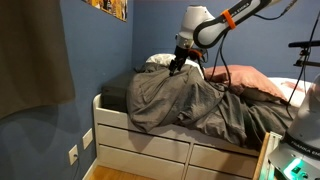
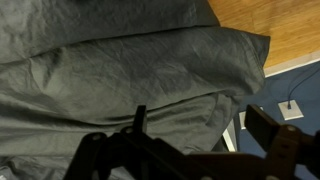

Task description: Pull up the grey covers

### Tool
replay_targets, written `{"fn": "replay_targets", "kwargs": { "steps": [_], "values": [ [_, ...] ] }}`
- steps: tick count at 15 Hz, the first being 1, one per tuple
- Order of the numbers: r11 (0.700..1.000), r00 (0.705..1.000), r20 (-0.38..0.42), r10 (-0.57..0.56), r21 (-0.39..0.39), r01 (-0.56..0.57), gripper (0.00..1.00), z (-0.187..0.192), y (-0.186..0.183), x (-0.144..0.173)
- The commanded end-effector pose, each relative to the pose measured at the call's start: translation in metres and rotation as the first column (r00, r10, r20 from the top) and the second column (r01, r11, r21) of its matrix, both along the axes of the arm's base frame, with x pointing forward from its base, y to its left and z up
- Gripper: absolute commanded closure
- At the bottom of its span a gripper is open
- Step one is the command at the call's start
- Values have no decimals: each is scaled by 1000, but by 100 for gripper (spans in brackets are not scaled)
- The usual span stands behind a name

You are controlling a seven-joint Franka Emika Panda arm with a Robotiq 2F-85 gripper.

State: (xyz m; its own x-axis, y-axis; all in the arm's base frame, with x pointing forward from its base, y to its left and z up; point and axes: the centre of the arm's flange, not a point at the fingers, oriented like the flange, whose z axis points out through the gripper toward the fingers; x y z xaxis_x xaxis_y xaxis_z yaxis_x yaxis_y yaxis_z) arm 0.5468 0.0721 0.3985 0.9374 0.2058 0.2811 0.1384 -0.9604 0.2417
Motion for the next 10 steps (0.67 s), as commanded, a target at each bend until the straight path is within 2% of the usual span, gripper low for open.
{"fn": "replay_targets", "kwargs": {
  "steps": [1, 5, 9, 10],
  "values": [
    [997, 997, -8, -72, 4, 72, 0, -6, -1, 14],
    [985, 985, 37, -170, -21, 170, 0, -40, 17, 59],
    [972, 971, 76, -228, -35, 231, 0, -82, 51, 112],
    [965, 961, 107, -256, -34, 261, 0, -92, 60, 128]
  ]
}}
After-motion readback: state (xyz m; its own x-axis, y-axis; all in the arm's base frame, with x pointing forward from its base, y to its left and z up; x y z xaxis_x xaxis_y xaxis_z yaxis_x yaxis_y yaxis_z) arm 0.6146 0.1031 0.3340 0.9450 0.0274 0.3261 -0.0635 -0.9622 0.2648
